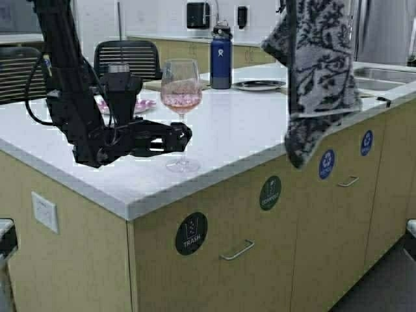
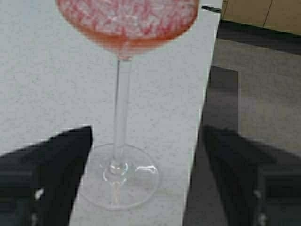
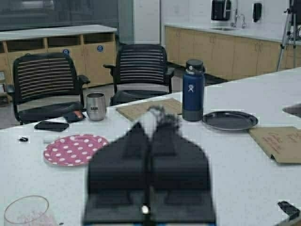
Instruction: Get the cloth and wipe up the spill under the wine glass
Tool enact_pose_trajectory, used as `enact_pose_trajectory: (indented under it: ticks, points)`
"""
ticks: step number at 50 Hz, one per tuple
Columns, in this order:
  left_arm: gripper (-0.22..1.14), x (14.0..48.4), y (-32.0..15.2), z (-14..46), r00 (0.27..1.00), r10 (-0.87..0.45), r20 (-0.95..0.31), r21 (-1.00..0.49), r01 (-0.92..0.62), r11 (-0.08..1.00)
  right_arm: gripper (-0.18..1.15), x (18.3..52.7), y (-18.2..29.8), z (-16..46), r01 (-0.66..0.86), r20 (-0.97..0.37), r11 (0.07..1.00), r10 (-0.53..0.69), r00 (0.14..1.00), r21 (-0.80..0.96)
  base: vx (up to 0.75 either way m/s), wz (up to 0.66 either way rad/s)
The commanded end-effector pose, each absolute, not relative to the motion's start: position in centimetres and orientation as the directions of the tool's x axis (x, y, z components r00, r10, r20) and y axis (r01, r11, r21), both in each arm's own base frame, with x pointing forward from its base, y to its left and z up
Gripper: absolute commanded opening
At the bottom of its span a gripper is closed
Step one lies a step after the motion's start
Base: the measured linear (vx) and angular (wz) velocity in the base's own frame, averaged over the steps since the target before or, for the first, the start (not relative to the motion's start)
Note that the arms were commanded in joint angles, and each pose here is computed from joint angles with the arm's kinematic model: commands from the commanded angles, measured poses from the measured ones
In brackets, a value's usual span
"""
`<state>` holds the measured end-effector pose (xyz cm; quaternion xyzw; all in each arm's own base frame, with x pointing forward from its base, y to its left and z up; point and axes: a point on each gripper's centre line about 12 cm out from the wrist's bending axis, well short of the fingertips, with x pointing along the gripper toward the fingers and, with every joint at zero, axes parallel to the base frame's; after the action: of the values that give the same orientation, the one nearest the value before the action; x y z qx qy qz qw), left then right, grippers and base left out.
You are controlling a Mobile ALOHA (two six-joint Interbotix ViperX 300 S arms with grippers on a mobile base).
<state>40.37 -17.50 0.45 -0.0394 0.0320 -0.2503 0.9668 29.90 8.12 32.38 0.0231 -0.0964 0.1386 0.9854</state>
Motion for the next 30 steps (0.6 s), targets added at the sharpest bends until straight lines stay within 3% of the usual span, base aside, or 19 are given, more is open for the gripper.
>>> enact_pose_trajectory:
  ticks: [1, 22, 30]
  points:
    - [1.01, 41.4, -18.0, 1.2, 0.871, -0.491, 0.003, -0.082, 0.49, 0.868, 0.06, 29.8, 8.1, 33.6, -0.28, 0.243, 0.96, 0.267, 0.933, 0.016, 0.07, 0.01]
    - [1.01, 45.9, -20.1, 0.1, 0.858, -0.505, 0.09, -0.069, 0.512, 0.857, 0.06, 29.7, 8.1, 33.7, -0.28, 0.246, 0.96, 0.267, 0.932, 0.016, 0.04, -0.01]
    - [1.0, 46.4, -19.7, -0.3, 0.876, -0.477, 0.07, -0.074, 0.481, 0.873, 0.06, 29.6, 8.1, 33.2, -0.28, 0.232, 0.96, 0.269, 0.935, 0.015, 0.02, -0.01]
